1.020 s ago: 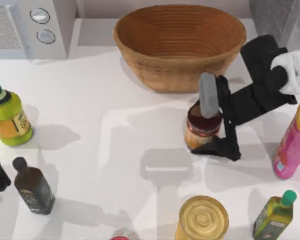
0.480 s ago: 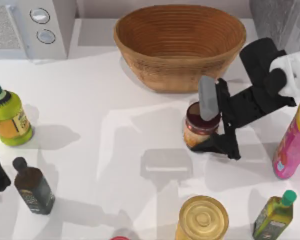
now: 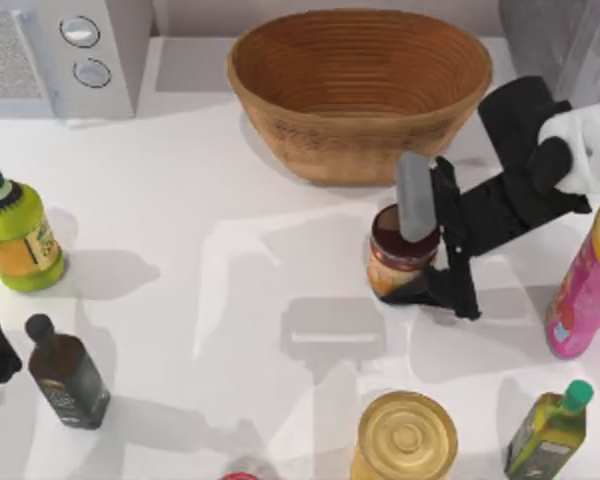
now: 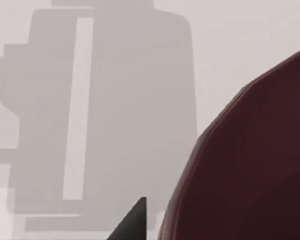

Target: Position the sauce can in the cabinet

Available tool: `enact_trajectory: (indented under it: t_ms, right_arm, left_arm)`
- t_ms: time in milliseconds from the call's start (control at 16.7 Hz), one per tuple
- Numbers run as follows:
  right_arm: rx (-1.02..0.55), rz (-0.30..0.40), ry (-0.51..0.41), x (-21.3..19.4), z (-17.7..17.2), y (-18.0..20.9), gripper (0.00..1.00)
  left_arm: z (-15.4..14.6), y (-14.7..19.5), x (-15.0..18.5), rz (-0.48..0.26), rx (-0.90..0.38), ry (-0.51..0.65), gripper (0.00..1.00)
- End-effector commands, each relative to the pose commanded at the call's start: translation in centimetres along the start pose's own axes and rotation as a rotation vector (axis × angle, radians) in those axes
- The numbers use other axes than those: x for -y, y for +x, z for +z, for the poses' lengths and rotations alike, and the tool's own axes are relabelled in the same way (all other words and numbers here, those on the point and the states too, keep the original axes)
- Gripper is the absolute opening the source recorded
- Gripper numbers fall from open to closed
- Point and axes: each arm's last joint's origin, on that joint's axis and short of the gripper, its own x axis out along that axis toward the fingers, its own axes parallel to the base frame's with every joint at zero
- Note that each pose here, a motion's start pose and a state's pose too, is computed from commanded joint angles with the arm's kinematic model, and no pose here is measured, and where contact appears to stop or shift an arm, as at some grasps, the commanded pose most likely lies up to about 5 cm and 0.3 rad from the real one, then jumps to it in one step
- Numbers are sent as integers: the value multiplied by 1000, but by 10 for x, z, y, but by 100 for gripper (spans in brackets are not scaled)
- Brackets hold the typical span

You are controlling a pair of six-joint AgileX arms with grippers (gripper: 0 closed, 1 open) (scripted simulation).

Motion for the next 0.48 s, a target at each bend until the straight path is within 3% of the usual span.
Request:
enact_trajectory:
  t_ms: [480]
  right_arm:
    - [3,-9,-2,1,1,-3,0]
  left_arm:
    - [0,0,0,0,0,0,100]
